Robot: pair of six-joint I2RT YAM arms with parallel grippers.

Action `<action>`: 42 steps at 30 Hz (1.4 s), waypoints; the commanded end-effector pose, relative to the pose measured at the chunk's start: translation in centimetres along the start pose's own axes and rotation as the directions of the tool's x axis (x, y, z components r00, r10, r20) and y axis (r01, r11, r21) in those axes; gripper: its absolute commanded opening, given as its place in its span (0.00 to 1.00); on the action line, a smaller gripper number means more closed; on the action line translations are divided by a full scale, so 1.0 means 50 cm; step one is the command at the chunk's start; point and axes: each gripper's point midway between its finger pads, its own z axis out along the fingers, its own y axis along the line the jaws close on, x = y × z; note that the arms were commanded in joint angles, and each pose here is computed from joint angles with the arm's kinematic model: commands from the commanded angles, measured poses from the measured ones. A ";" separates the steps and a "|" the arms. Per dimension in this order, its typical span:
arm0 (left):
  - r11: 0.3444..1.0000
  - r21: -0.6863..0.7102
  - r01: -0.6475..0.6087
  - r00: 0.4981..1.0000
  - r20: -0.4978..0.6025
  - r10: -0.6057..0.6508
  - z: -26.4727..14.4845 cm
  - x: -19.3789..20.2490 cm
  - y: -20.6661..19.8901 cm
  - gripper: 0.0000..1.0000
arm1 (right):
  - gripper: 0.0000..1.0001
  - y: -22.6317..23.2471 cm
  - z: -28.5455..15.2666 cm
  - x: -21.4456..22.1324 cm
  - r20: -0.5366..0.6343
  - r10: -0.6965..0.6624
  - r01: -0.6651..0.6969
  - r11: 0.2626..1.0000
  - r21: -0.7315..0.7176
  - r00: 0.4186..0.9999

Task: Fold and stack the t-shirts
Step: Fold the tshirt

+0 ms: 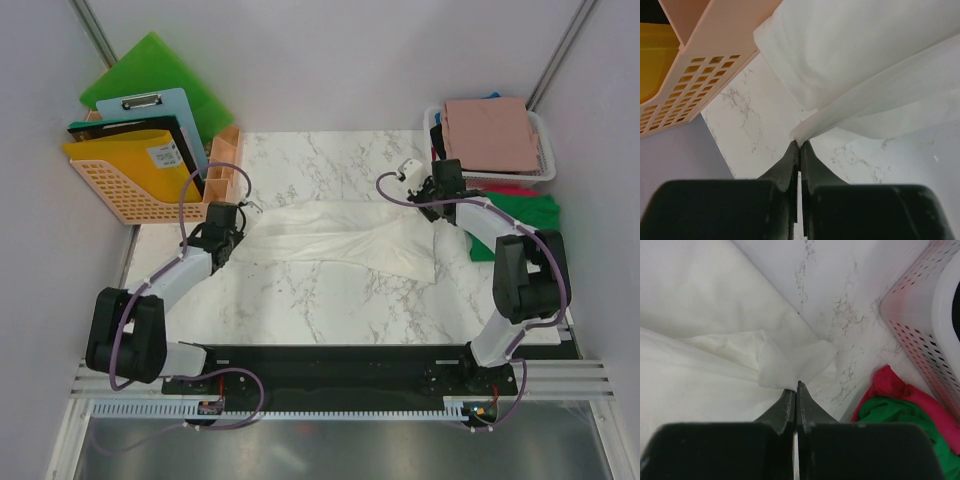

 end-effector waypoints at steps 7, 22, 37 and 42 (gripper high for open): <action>0.997 -0.056 0.047 0.998 0.039 -0.045 0.047 -0.056 0.033 0.02 | 0.00 -0.069 -0.058 -0.030 0.033 -0.021 0.018 0.995 0.095 0.999; 0.991 -0.114 0.071 0.993 0.105 -0.059 0.030 -0.115 0.088 0.02 | 0.00 -0.080 -0.065 -0.017 0.032 -0.008 0.005 0.996 0.087 0.999; 0.992 -0.111 0.064 0.993 0.102 -0.053 0.004 -0.082 0.076 0.02 | 0.00 -0.045 -0.090 0.013 0.014 -0.028 0.028 0.998 0.051 1.000; 0.989 -0.110 0.095 0.981 0.181 -0.074 -0.065 -0.061 0.072 0.02 | 0.00 0.002 -0.172 0.037 0.050 -0.050 0.048 0.998 0.031 0.998</action>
